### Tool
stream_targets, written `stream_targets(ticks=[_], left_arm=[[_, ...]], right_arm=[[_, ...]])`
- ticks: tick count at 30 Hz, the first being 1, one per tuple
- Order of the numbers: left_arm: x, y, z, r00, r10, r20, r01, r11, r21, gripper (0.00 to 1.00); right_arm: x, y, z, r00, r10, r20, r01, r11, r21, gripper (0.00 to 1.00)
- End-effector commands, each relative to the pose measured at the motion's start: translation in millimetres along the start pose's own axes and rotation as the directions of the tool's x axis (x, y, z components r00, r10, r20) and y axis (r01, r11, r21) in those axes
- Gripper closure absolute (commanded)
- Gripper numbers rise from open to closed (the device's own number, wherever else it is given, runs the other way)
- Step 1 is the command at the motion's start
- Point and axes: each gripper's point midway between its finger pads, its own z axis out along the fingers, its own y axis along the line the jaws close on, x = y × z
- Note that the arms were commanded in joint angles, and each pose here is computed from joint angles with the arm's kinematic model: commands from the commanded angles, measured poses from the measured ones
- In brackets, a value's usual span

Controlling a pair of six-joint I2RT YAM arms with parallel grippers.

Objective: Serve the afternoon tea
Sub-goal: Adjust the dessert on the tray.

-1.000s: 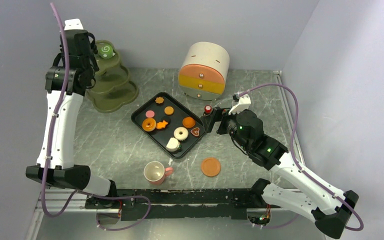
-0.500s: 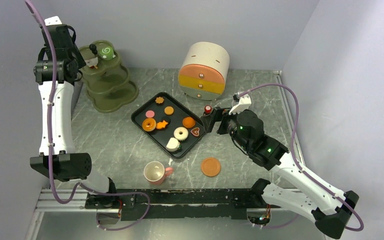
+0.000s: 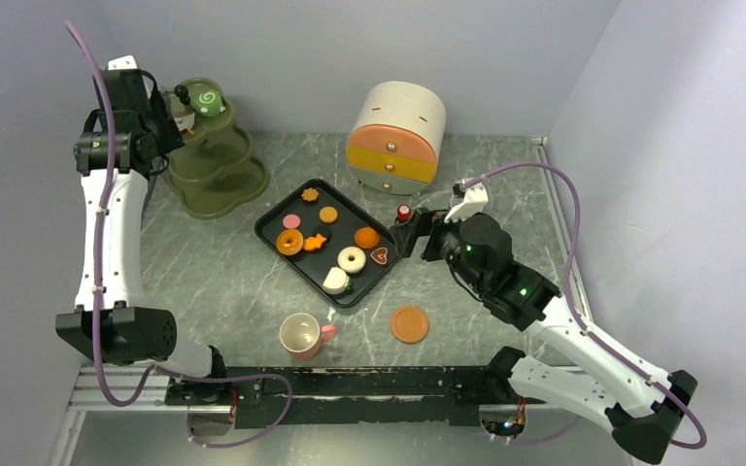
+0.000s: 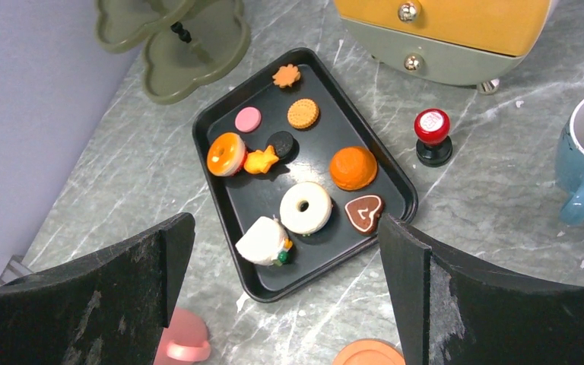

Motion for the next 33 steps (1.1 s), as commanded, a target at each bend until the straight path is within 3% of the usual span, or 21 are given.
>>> stream_targets(ticks=[1,33], left_arm=[[9,-3,-8,1.000,0.004,-0.014,-0.003,0.998,0.056,0.46],[26,-20,7,0.990,0.093,-0.108,-0.076,0.986,0.146,0.44]], right_arm=[[-8,2,-2,0.999,0.009,0.034,-0.008,1.000,-0.016,0.05],[-6,2,-4,0.999,0.018,0.032,-0.018,1.000,-0.023,0.05]])
